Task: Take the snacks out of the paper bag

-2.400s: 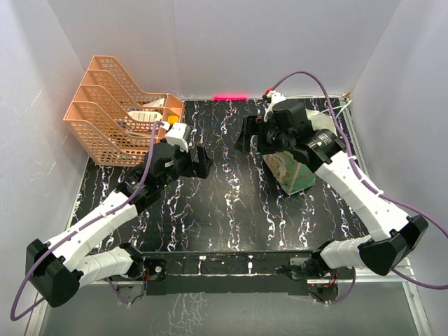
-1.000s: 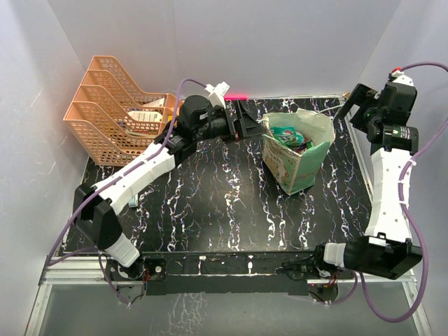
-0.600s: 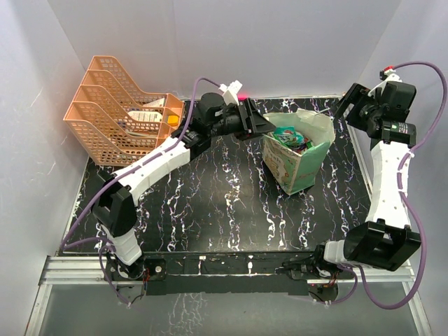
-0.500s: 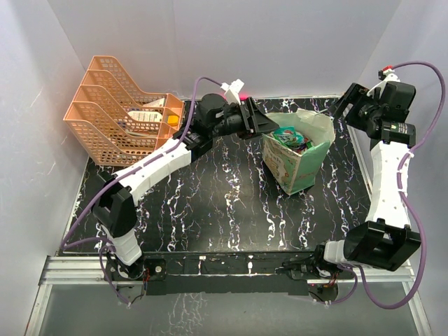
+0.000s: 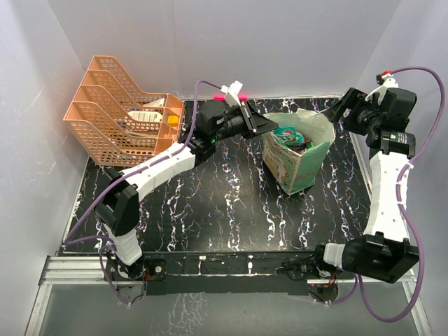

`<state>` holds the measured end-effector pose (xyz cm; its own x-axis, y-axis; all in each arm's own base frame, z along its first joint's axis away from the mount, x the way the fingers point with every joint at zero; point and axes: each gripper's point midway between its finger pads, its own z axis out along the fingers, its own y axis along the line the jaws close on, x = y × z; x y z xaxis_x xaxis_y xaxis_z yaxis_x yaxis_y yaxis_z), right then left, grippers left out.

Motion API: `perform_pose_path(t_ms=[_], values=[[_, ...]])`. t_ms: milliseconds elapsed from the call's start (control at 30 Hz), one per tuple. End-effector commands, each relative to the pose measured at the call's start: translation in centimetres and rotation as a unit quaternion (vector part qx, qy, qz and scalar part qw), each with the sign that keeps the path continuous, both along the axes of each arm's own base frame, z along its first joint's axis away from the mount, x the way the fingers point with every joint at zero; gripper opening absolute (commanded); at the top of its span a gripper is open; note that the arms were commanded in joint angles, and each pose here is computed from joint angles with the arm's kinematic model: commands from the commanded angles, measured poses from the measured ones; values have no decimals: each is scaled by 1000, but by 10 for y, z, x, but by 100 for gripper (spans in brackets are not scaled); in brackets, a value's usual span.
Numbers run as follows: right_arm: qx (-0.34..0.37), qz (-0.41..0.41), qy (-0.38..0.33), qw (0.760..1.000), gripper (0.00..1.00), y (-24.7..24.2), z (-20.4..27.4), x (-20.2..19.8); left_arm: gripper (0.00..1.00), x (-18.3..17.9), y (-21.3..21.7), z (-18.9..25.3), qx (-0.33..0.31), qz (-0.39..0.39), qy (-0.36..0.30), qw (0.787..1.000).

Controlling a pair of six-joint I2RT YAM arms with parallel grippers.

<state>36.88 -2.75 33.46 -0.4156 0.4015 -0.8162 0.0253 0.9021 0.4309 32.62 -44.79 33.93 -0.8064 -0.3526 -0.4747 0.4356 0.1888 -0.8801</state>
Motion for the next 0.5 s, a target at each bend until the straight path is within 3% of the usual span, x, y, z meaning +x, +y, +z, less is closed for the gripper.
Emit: perform_pose_path(t_ms=[0, 233, 467], values=[[-34, 13, -41, 998, 74, 9, 17, -8, 0, 3, 10, 22, -7, 15, -27, 1000], [-50, 47, -38, 997, 80, 37, 12, -32, 0, 8, 53, 26, 24, 7, -24, 999], [32, 160, -12, 987, 80, 86, -1, -64, 0, 25, 120, 31, 37, 40, -6, 998]])
